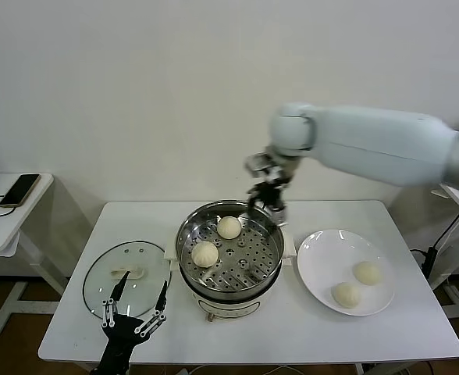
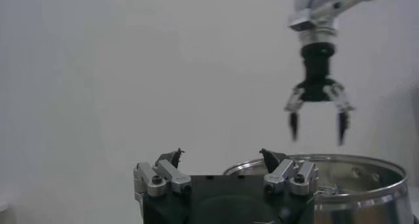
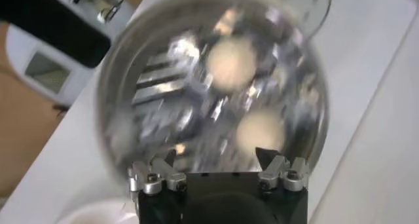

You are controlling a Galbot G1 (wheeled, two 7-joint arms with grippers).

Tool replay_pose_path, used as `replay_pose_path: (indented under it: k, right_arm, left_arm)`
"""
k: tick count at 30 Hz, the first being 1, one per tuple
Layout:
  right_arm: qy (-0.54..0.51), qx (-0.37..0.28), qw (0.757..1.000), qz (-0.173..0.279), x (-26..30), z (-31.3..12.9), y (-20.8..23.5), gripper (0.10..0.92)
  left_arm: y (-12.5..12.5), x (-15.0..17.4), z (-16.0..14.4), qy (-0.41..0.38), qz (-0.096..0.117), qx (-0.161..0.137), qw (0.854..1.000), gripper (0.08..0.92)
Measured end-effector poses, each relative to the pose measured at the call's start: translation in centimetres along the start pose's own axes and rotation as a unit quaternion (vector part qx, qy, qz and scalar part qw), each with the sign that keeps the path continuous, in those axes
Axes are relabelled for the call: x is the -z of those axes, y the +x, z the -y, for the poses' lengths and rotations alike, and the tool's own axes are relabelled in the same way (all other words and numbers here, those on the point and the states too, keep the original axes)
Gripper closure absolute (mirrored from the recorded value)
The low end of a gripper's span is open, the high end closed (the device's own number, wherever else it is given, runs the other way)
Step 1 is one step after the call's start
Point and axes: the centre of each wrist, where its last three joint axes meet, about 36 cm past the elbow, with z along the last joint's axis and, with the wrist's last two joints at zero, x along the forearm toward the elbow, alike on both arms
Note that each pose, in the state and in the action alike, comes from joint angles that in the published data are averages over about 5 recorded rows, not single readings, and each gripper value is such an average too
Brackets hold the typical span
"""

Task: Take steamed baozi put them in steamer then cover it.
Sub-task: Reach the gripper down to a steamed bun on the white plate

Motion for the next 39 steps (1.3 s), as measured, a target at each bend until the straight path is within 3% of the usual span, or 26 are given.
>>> replay_pose_path:
  k: [7, 13, 25, 39]
  right_arm:
    - [-0.042, 0.023, 0.999, -0.015, -8.0, -5.3, -3.7, 0.2]
    - [-0.066, 0.049, 0.996, -0.019, -11.4, -8.7, -9.0, 0.2]
    - [-0.083, 0.079, 0.993, -0.019, -13.3, -12.2, -16.7, 0.2]
    - [-0.087, 0.085, 0.992, -0.024, -13.7, -14.4, -20.2, 0.213]
  left_arm:
    - [0.1, 0.0, 0.1, 0.0, -0.002, 0.003, 1.0, 0.177]
    - [0.3, -0.1, 0.1, -0.001, -0.005, 0.004, 1.0, 0.177]
    - [0.7, -0.2, -0.2, -0.006, -0.01, 0.009, 1.0, 0.177]
    - [0.8, -0.3, -0.3, -0.007, -0.009, 0.014, 1.0, 0.177]
